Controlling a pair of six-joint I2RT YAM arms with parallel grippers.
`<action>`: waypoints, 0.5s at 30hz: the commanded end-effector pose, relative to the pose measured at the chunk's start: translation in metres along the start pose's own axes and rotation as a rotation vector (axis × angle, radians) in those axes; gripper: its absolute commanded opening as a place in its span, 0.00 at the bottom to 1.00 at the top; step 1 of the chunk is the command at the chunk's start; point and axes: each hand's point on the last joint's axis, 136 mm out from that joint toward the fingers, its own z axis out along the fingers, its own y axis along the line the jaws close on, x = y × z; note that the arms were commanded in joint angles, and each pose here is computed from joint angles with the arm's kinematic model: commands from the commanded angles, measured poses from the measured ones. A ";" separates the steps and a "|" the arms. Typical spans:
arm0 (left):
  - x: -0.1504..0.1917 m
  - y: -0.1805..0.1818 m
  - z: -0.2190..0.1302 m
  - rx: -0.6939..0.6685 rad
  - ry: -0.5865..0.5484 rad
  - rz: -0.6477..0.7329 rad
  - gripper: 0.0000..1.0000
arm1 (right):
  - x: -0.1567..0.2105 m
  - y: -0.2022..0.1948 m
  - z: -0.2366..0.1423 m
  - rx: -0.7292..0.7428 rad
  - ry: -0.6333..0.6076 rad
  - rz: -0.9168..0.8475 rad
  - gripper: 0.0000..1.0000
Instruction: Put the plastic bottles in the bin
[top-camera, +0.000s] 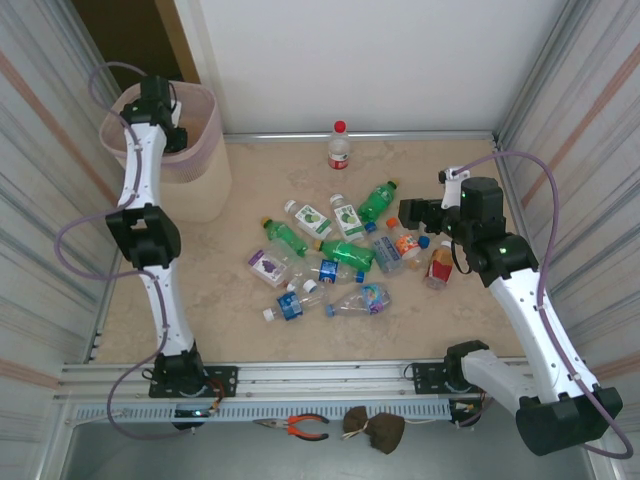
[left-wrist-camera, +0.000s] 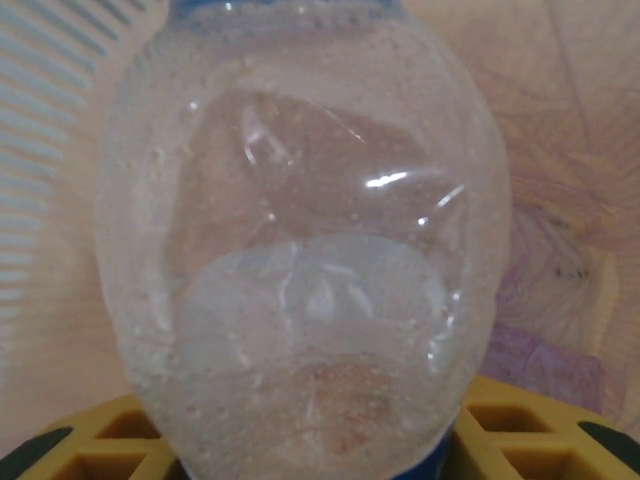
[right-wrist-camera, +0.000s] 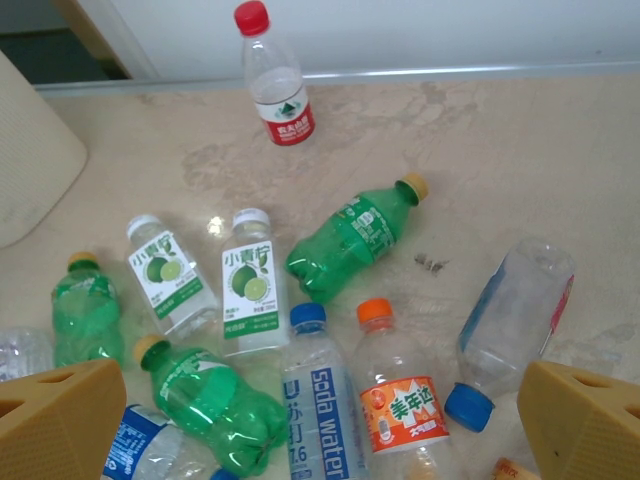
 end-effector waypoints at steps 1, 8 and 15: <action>0.008 -0.011 0.011 0.070 0.039 -0.026 0.48 | -0.008 0.001 -0.006 0.007 -0.023 -0.027 0.99; 0.032 -0.024 0.040 0.135 0.140 -0.044 0.51 | -0.007 0.002 -0.005 0.003 -0.019 -0.025 0.99; 0.045 -0.031 0.045 0.171 0.189 -0.070 0.59 | -0.009 0.004 -0.004 -0.005 -0.020 -0.027 0.99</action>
